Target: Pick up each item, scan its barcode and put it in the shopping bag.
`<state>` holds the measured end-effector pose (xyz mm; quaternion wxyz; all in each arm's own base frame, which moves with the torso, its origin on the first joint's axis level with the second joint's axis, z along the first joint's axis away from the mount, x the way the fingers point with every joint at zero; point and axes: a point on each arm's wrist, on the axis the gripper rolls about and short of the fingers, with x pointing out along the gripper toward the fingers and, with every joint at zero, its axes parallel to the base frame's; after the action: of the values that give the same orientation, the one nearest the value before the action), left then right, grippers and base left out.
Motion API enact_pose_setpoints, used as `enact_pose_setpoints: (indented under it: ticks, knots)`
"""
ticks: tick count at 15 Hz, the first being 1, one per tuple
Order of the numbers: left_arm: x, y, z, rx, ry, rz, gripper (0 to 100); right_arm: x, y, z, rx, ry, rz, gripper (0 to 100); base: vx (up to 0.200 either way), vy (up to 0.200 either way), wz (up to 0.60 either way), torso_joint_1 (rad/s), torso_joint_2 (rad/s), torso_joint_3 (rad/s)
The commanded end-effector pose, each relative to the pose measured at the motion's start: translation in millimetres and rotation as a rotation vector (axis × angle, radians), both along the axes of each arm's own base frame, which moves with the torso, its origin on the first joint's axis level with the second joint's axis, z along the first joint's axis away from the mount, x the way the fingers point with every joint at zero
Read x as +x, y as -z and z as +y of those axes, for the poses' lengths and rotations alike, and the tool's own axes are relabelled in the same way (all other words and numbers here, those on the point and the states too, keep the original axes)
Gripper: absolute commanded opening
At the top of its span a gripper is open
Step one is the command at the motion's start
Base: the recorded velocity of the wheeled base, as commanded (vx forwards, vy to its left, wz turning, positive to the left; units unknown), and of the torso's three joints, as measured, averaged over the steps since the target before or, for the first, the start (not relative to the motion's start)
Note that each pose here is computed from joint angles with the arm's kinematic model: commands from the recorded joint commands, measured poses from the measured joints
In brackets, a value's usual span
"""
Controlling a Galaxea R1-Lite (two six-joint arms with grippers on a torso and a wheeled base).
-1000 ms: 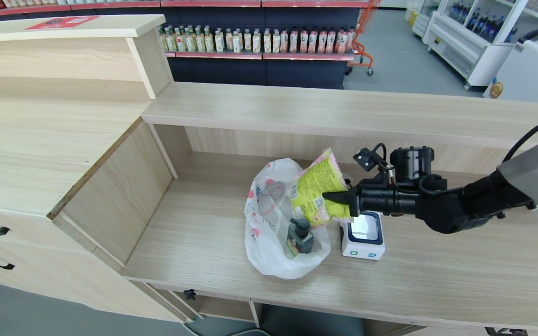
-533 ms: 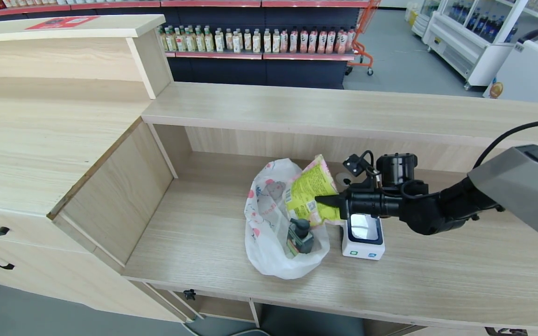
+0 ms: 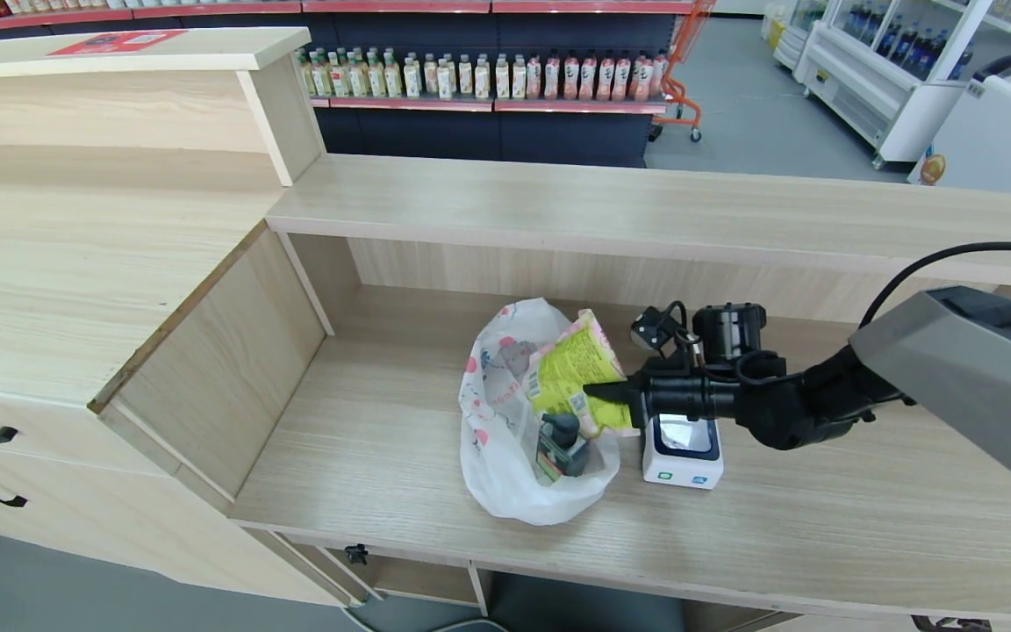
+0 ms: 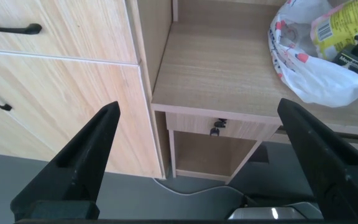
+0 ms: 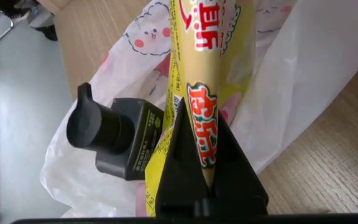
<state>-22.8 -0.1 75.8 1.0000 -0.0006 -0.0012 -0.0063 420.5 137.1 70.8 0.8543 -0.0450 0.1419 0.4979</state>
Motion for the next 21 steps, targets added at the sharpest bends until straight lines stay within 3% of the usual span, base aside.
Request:
enact_pose_setpoints:
  ticks: [1,3,4,9,13,18,21]
  knots:
    - [0,0.0,0.0,0.000,0.000,-0.001,100,1,7,0,-0.012,-0.005,0.005,0,0.000,0.000,0.00,0.000,0.00,0.000]
    - [0,0.0,0.0,0.000,0.000,-0.001,100,1,9,0,-0.017,-0.018,-0.003,0,0.000,0.000,0.00,0.000,0.00,0.000]
    - [0,0.0,0.0,0.000,0.000,-0.001,100,0,9,0,-0.014,-0.028,0.001,100,0.000,0.000,0.00,0.000,0.00,0.000]
    - [0,0.0,0.0,0.000,0.000,-0.001,100,-2,-16,-1,0.010,-0.042,-0.059,100,0.000,0.000,0.00,0.000,0.00,0.000]
    - [0,0.0,0.0,0.000,0.000,-0.001,100,-27,-70,-20,0.031,-0.012,-0.147,100,0.000,0.000,0.00,0.000,0.00,0.000]
    - [0,0.0,0.0,0.000,0.000,-0.001,100,-126,-137,-99,0.007,0.169,-0.258,100,0.000,0.000,0.00,0.000,0.00,0.000]
    - [0,0.0,0.0,0.000,0.000,-0.001,100,-193,-138,-127,-0.063,0.460,-0.272,100,0.000,0.000,0.00,0.000,0.00,0.000]
